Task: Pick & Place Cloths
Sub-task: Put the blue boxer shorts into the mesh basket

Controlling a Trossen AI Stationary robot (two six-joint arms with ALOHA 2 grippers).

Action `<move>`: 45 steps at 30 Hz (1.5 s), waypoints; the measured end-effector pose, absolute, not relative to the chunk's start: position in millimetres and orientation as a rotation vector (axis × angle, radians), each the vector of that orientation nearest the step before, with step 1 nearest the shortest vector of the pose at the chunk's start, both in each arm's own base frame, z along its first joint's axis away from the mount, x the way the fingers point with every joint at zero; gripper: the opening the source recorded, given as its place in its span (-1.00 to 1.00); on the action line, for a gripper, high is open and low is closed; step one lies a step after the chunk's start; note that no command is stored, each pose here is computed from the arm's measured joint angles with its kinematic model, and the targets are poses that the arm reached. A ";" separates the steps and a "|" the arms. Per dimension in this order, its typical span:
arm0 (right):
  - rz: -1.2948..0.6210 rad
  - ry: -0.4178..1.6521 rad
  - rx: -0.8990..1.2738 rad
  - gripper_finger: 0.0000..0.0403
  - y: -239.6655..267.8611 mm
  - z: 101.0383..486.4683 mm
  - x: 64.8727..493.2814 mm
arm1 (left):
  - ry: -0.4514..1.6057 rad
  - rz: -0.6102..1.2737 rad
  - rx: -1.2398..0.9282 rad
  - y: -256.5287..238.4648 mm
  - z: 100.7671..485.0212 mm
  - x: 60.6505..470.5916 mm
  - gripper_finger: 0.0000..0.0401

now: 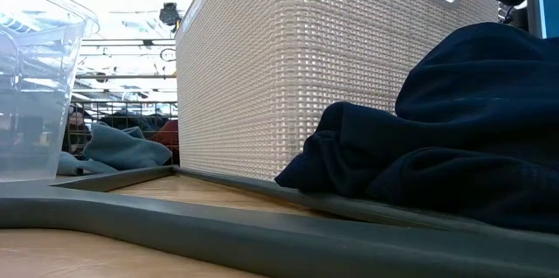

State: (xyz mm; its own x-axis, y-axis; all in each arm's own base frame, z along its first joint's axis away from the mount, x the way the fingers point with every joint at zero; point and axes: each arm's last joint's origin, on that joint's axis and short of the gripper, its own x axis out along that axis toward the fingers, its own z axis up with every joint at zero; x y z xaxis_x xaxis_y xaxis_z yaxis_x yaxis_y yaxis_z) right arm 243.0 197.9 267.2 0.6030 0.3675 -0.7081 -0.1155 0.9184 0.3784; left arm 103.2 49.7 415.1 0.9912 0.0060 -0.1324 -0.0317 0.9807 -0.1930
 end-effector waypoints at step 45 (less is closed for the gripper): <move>0.134 1.113 0.671 -0.96 181.3 260.2 245.4 | -0.025 -0.096 -0.154 2.3 325.3 85.3 -0.97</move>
